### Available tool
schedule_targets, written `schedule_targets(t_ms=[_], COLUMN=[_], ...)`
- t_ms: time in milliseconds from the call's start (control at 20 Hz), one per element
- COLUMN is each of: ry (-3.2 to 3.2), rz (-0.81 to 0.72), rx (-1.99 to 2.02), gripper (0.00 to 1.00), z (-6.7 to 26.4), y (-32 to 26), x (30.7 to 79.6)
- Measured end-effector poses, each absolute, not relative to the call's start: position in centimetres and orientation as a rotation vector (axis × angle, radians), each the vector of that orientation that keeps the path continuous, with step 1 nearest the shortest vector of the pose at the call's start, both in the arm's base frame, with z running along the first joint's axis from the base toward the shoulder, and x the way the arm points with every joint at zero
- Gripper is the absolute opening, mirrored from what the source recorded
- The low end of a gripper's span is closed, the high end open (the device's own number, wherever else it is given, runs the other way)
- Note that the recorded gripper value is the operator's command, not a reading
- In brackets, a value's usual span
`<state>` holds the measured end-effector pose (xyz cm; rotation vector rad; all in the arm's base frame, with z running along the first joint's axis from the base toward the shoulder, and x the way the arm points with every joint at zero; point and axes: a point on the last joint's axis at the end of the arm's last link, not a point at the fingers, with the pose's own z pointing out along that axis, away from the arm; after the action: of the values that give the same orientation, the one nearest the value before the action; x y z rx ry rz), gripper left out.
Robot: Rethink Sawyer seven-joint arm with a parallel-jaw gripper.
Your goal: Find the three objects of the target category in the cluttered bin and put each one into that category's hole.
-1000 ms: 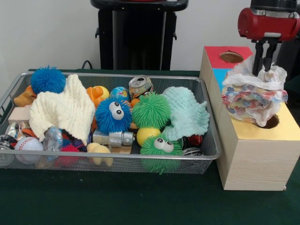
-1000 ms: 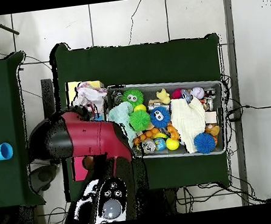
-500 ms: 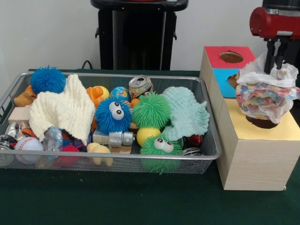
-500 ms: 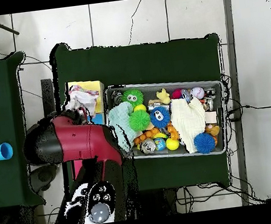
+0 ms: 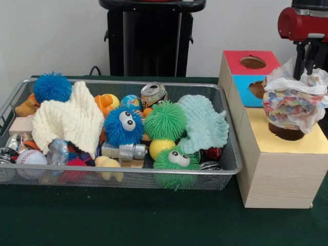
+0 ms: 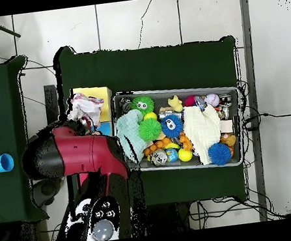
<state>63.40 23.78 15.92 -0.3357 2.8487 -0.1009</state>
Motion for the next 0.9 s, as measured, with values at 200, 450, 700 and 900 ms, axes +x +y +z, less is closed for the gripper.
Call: schedule_targets(t_ms=[200, 450, 700, 900], ry=[2.849, 2.849, 2.848, 2.842], rz=[-0.101, -0.101, -0.101, -0.101], rx=[-0.336, -0.335, -0.334, -0.335], gripper=[0.0, 0.0, 0.0, 0.0], z=[15.92, 15.92, 15.95, 16.14], y=[23.77, 23.74, 23.71, 23.77], x=[63.4, 63.41, 63.48, 63.73])
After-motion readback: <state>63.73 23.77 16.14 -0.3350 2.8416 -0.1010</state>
